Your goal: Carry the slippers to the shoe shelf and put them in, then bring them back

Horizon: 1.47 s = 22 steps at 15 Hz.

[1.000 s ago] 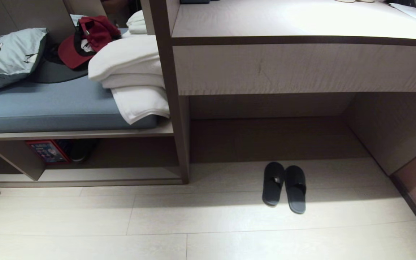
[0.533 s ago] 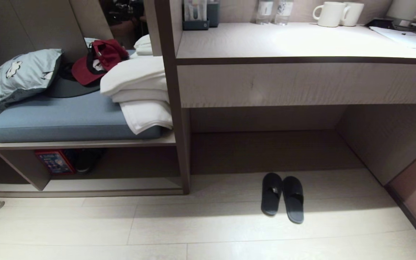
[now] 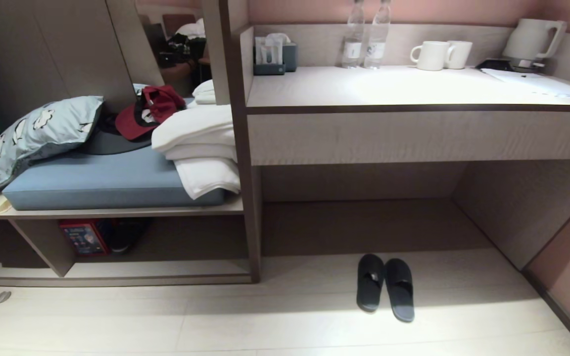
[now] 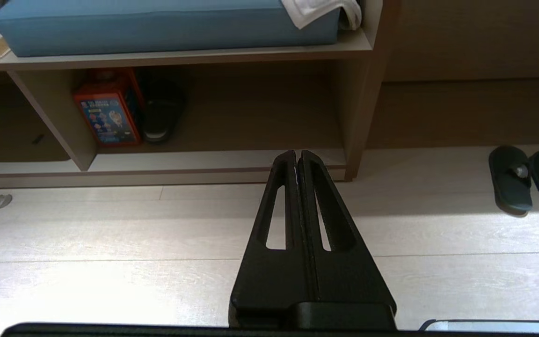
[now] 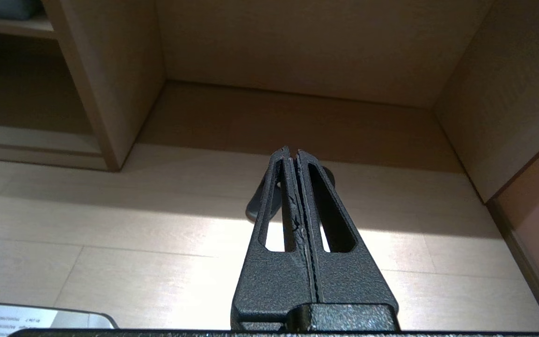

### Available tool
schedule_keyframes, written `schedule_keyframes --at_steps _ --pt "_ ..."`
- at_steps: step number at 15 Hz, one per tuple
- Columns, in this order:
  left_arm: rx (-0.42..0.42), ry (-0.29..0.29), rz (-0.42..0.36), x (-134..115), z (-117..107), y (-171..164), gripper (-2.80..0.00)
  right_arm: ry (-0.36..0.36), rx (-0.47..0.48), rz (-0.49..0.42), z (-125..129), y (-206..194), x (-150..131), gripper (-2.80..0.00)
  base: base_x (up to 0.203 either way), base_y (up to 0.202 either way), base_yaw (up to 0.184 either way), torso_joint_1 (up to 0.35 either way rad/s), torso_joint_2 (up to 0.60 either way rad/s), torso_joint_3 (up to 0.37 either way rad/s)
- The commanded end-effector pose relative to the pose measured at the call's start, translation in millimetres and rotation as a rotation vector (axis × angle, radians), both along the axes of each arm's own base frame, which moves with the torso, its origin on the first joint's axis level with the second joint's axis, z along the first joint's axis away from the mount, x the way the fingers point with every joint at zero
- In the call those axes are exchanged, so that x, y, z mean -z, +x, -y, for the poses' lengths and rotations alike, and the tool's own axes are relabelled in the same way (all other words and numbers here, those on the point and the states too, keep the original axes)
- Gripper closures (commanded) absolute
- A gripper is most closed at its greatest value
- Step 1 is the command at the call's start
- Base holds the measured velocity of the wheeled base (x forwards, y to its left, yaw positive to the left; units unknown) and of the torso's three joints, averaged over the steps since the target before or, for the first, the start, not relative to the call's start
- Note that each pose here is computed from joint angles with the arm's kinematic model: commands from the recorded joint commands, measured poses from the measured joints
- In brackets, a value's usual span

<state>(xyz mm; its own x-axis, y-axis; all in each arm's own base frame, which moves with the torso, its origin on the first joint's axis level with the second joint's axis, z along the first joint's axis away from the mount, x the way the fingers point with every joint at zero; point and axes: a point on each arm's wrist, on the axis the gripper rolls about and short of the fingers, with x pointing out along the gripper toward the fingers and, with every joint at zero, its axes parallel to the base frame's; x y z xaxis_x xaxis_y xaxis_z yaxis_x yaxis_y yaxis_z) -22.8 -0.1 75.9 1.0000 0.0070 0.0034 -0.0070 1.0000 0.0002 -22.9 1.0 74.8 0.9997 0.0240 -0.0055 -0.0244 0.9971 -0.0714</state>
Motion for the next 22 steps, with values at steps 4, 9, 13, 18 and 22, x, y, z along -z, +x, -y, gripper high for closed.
schedule_keyframes --at_steps 4,9,13,18,22 --pt "-0.001 0.0 0.0 0.1 0.0 0.0 0.0 0.0 -0.001 -0.001 0.0 0.0 0.2 0.0 0.0 0.0 0.0 0.001 0.0 0.064" --pt "-0.001 0.0 0.0 0.1 0.0 0.0 0.0 0.0 -0.001 -0.001 0.0 0.0 0.2 0.0 0.0 0.0 0.0 0.0 0.0 0.0" --pt "-0.001 0.0 0.0 0.1 0.0 0.0 0.0 0.0 -0.001 -0.001 0.0 0.0 0.2 0.0 0.0 0.0 0.0 0.0 0.0 0.0" --pt "-0.001 0.0 0.0 0.1 0.0 0.0 0.0 0.007 0.001 0.001 0.0 0.0 0.0 0.0 0.0 0.0 0.0 0.0 0.0 0.0" --pt "-0.001 0.0 0.001 -0.3 0.0 -0.1 0.0 0.009 0.001 0.001 0.0 0.0 0.0 0.0 0.0 0.0 0.0 0.0 0.0 0.0"
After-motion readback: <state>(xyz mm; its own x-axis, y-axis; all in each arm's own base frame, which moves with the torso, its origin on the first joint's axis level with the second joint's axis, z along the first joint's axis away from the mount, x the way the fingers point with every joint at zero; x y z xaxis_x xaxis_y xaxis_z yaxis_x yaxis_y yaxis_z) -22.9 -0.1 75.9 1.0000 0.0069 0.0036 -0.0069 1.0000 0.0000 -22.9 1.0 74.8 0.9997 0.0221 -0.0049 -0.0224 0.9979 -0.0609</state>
